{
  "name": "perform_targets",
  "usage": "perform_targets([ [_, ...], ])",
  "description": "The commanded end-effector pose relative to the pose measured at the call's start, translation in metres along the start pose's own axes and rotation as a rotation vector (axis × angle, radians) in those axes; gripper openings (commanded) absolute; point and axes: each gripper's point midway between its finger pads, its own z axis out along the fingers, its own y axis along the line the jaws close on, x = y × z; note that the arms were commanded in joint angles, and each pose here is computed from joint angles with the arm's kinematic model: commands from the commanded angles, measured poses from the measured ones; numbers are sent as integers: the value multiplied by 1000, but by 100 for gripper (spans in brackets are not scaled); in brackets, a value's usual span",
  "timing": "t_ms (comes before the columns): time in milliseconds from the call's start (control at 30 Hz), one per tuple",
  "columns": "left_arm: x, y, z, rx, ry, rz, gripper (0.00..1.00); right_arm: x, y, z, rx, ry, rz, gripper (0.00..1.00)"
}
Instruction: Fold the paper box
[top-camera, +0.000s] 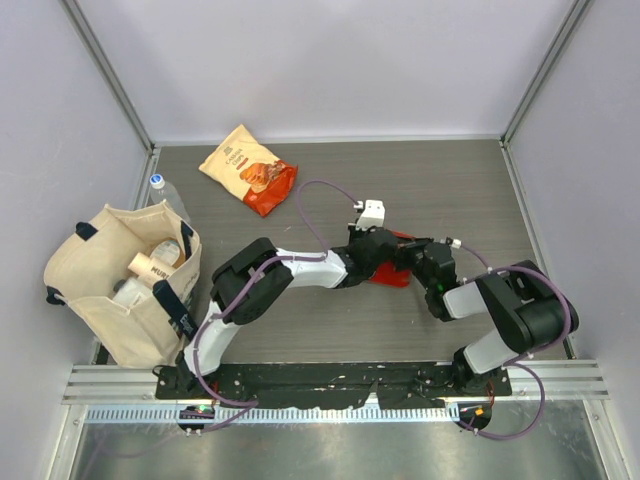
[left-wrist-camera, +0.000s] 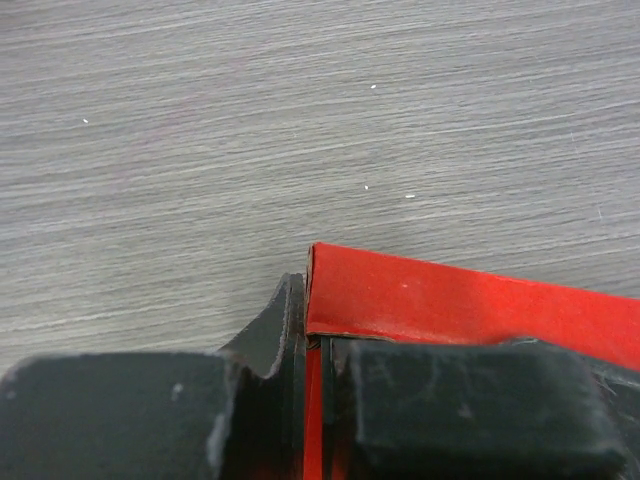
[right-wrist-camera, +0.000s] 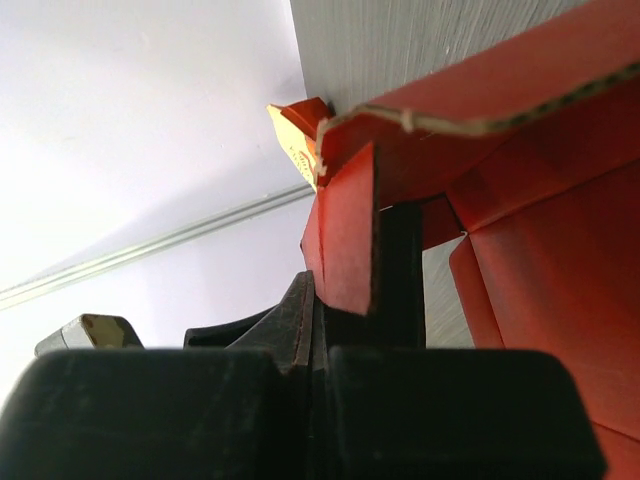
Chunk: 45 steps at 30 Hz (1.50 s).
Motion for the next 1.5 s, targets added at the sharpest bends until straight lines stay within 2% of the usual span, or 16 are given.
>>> perform_targets([
  [0, -9, 43, 13, -244, -37, -36, 0, 5, -14, -7, 89, -18, 2, 1],
  [233, -18, 29, 6, -136, -38, -38, 0, 6, -7, -8, 74, -16, -24, 1],
  [267, -20, 18, 3, -61, -25, -42, 4, 6, -8, -8, 73, -15, -34, 1],
  [300, -20, 14, -1, -21, -14, -44, 16, 5, -8, -8, 70, -15, -52, 1],
  [333, -29, 14, -14, 26, -8, -57, 43, 5, -10, -9, 71, -15, -81, 1],
  [367, -31, 12, -20, 70, -4, -68, 49, -1, -9, -8, 65, -47, -96, 1],
  [433, -35, 22, -44, 148, 18, -102, 59, -2, -10, -8, 64, -51, -130, 1],
  [567, -40, 26, -71, 335, 39, -142, 63, 7, 2, -9, 12, 1, -216, 1],
  [633, -33, 34, -79, 377, 73, -152, 68, 5, -2, -12, 55, 7, -276, 9],
  [700, -35, 43, -90, 409, 63, -171, 69, 3, 5, -17, 56, 21, -378, 18],
  [833, -41, 50, -92, 458, 85, -180, 69, -14, 23, -25, 79, 49, -585, 51],
  [900, -53, 50, -92, 493, 76, -187, 70, -29, 8, -33, 176, 117, -776, 57],
  [1000, -66, 41, -90, 552, 47, -132, 75, -59, 20, -37, 216, 156, -952, 59],
  [1133, -63, 48, -63, 450, 23, -54, 70, -88, 40, -33, 310, 111, -1065, 62],
  [1333, -52, 42, -40, 391, -17, -96, 64, -95, 52, -17, 318, 126, -1119, 62],
  [1467, -46, 27, -45, 408, -50, -68, 65, -93, 57, -11, 304, 118, -1092, 62],
])
